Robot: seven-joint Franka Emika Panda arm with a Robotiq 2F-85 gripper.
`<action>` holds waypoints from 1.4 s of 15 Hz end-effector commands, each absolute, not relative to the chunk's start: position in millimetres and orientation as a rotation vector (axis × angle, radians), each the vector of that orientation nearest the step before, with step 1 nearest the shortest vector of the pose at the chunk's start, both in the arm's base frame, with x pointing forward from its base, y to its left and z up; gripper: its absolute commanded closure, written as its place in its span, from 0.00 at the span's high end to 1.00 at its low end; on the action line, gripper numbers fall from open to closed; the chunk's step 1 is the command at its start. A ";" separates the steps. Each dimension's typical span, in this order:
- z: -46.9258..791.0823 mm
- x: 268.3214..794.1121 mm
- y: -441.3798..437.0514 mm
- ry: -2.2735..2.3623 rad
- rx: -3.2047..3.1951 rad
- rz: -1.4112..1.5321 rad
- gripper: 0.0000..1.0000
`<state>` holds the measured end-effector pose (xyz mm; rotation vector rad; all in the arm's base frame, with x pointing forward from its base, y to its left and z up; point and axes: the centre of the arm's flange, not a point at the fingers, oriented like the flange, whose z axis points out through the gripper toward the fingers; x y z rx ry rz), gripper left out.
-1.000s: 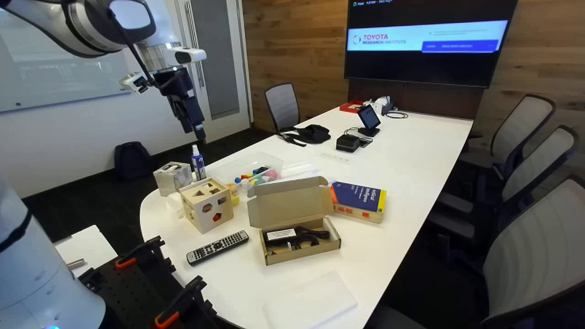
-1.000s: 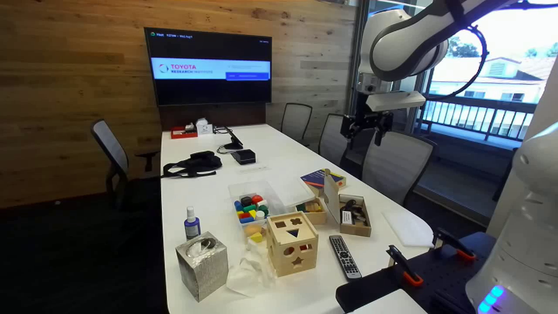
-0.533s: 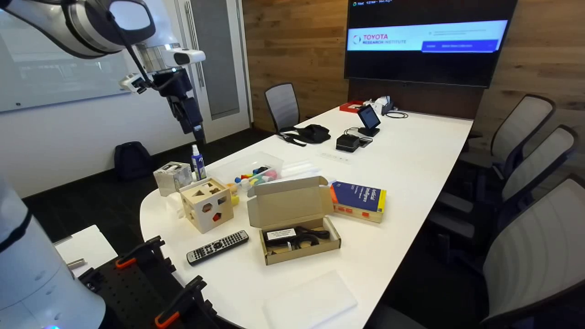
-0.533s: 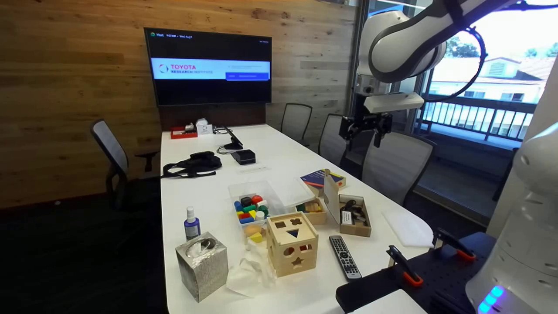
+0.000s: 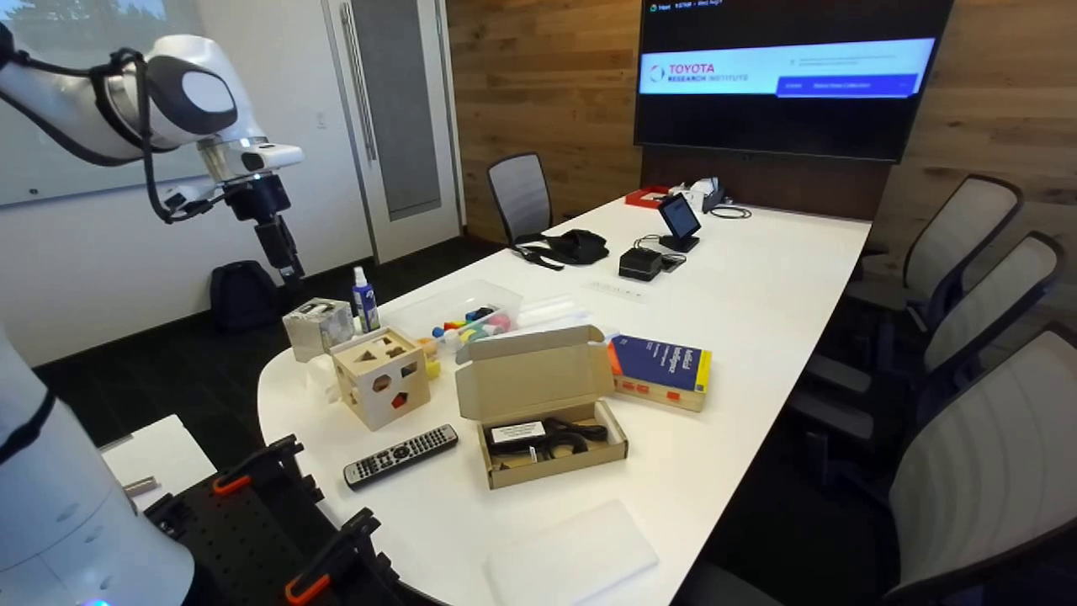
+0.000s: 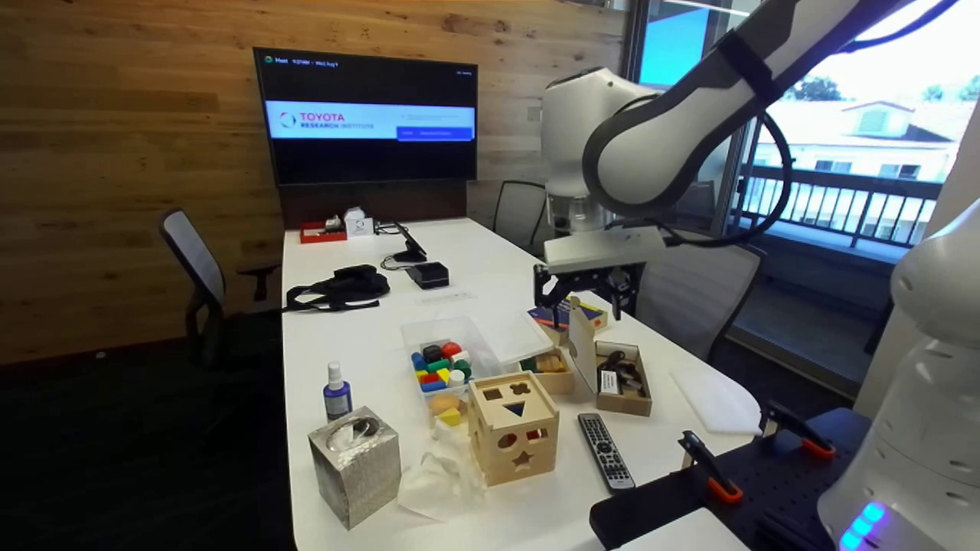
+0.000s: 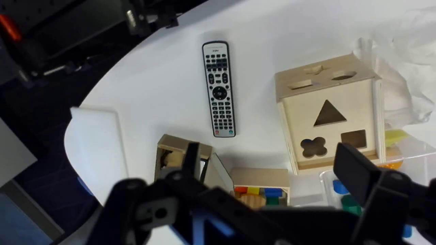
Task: Put the white lid on the clear container.
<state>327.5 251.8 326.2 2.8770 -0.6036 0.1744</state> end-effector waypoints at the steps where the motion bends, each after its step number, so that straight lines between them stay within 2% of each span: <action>1: 291.3 369.3 291.5 -0.878 2.849 0.238 1.00; 6: 257.6 418.0 292.0 -1.079 2.849 0.404 1.00; 12: 221.8 474.2 290.9 -0.986 2.936 0.488 1.00; 19: 141.9 544.1 296.3 -0.978 2.990 0.463 1.00; 20: 136.1 549.8 296.6 -0.974 3.007 0.464 1.00; 21: 146.0 526.1 283.3 -0.973 2.971 0.466 1.00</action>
